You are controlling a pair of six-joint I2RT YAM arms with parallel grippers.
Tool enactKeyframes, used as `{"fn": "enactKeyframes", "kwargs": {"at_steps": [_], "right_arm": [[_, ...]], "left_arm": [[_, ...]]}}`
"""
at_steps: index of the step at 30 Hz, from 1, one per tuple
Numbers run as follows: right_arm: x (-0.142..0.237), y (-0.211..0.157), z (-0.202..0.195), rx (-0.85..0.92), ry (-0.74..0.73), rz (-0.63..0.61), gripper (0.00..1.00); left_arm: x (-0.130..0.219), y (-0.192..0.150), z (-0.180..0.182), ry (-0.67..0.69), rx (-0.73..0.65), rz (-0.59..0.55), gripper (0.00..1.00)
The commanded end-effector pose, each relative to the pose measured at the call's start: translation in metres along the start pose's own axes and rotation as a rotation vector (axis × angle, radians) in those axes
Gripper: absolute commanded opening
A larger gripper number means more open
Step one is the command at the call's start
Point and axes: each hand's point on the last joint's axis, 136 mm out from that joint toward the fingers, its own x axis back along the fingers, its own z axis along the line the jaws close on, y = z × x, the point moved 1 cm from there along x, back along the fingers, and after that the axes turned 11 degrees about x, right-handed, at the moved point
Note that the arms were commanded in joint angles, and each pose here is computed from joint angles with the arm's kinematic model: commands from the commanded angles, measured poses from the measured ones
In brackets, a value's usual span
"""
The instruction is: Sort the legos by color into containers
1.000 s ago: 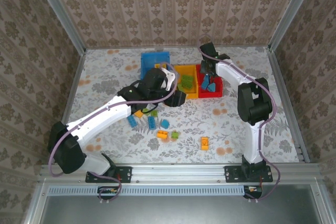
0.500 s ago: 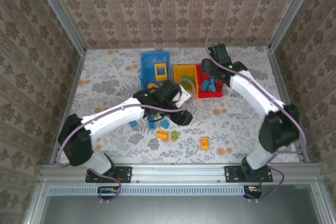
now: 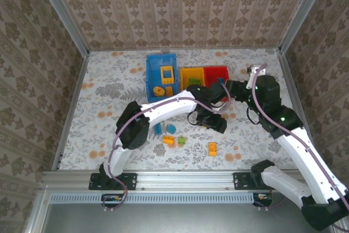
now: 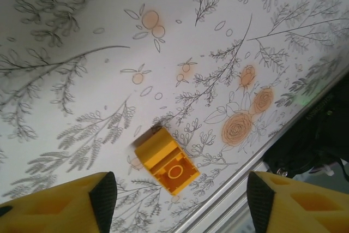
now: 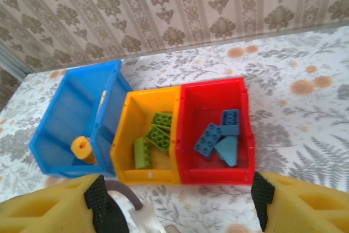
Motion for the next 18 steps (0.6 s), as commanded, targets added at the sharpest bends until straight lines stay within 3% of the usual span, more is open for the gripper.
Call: {"fn": "enactKeyframes", "kwargs": {"at_steps": [1, 4, 18], "right_arm": [[0.017, -0.009, 0.039, 0.064, 0.234, 0.003, 0.75], [0.030, -0.014, 0.041, 0.052, 0.262, -0.007, 0.75], [0.062, -0.029, 0.059, 0.011, 0.418, -0.005, 0.78]], "left_arm": [[-0.022, -0.046, 0.027, 0.209, 0.195, 0.188, 0.70], [-0.028, -0.051, 0.039, 0.283, 0.241, 0.180, 0.73], [-0.078, -0.064, 0.032, 0.289, 0.281, 0.253, 0.76]]}}
